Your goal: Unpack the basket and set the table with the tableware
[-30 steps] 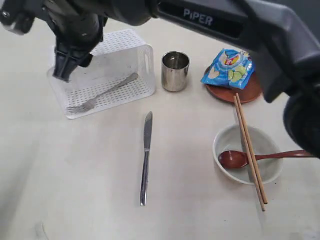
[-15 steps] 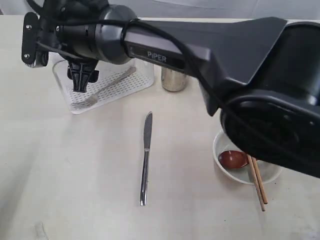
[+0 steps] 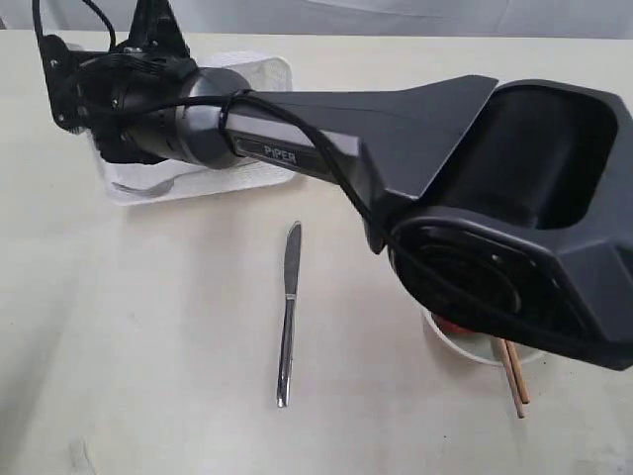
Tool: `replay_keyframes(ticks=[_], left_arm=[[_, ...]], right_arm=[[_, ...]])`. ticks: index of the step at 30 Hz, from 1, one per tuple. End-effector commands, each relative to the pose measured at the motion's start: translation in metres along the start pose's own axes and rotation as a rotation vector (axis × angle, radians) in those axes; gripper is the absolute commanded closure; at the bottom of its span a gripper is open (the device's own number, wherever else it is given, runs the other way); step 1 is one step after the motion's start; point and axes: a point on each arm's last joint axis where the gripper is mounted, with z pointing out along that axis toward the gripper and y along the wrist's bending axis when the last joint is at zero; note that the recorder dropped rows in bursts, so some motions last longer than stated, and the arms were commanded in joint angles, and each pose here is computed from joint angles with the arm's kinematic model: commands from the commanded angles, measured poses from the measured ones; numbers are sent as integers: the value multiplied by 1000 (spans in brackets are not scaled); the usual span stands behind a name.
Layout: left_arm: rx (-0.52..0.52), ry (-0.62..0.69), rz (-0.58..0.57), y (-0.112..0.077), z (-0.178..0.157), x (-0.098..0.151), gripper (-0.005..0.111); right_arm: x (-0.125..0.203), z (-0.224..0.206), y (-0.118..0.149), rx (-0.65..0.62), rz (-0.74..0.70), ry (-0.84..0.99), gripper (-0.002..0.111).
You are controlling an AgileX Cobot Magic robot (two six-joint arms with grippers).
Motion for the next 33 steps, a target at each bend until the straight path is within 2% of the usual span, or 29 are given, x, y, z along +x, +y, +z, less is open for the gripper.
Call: replay_keyframes(ticks=[1, 5, 9, 14, 19, 21, 29, 33], left_arm=[[7, -2, -7, -1, 0, 0, 107], [7, -2, -7, -1, 0, 0, 107], [7, -2, -7, -1, 0, 0, 107], [7, -2, -7, -1, 0, 0, 107], [7, -2, -7, -1, 0, 0, 107], [7, -2, -7, -1, 0, 0, 107], [7, -2, -7, -1, 0, 0, 107], [8, -3, -11, -1, 0, 0, 107]], right_arm=[[-15, -27, -28, 169, 276, -78, 109], [-27, -53, -49, 320, 391, -160, 109], [-34, -71, -51, 425, 429, -160, 109], [-37, -93, -60, 428, 556, -206, 109], [-35, -112, -65, 408, 462, -223, 109], [-32, -107, -64, 369, 475, -251, 109], [5, -36, -56, 265, 458, -212, 109], [12, -14, -59, 138, 518, -289, 109]])
